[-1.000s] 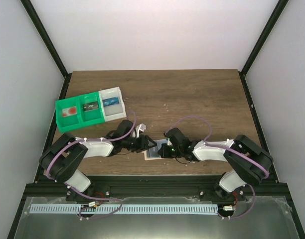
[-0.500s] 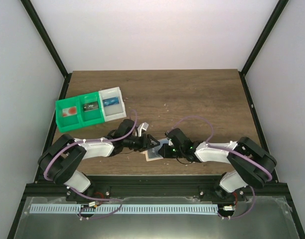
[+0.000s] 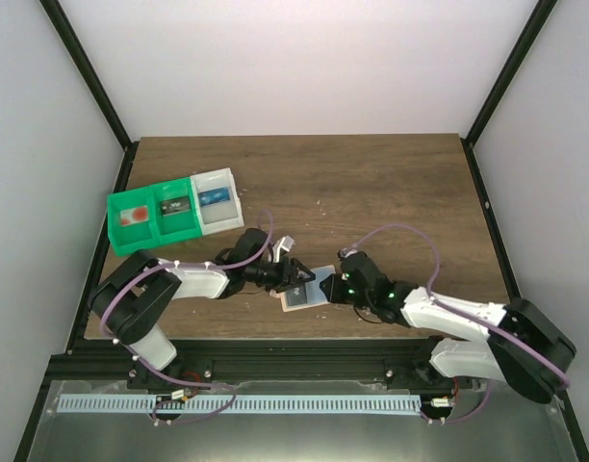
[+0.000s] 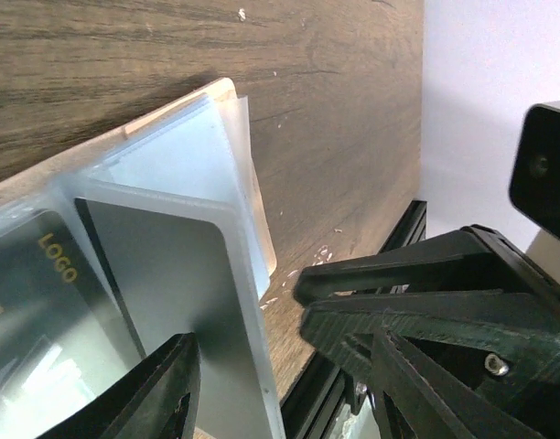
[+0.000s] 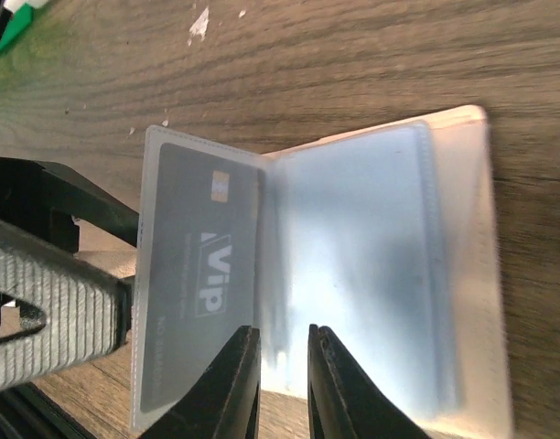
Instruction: Take the credit cards out of the card holder
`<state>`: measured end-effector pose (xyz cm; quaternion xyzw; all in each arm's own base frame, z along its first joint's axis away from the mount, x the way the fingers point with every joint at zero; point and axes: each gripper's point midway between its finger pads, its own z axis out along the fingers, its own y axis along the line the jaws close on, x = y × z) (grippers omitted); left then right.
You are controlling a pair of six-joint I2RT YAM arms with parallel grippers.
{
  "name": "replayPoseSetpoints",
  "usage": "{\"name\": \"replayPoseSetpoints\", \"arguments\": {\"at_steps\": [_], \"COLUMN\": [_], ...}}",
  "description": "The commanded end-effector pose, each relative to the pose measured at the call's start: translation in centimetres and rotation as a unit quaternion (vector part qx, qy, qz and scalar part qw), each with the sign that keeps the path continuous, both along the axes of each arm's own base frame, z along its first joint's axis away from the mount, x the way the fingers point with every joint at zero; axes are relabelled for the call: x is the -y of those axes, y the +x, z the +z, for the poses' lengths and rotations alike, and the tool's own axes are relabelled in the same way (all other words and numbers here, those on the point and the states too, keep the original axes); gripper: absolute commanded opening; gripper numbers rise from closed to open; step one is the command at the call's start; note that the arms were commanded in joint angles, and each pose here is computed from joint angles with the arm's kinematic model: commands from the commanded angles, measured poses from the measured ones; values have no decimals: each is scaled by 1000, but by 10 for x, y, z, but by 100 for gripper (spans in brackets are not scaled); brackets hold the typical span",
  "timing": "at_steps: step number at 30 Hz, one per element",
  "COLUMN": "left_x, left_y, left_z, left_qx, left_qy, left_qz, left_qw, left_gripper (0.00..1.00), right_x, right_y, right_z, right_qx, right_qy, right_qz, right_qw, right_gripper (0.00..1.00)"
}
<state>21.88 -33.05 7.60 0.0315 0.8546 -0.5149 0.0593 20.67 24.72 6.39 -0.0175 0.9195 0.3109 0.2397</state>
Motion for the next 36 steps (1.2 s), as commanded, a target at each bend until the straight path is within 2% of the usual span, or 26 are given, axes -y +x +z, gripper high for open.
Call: {"name": "replayPoseSetpoints", "arguments": {"at_steps": [1,10,18,29,36], "left_x": [16,17,-1,-45,-40], "left_y": [3,9,13,23,23], "left_z": [15,11,0,-9,-2], "left_qx": [16,20,29,24,38], "left_qy": [-25,-10,42,47,39], "left_qz": [-16,-6,16,64,43], "left_qw": [999,1000,999,997,998], "left_gripper": [53,52,51,45,45], "right_x": [26,41,33,8,4], "right_y": [2,2,3,22,29], "right_z": [6,41,33,34,16], "right_qx": [24,73,61,42,14], "right_qy": [-19,20,-2,-33,-29], "right_qz": [-51,-80,-57,-10,7], "right_qw": [998,994,996,999,999], "right_gripper": [17,22,25,26,24]}}
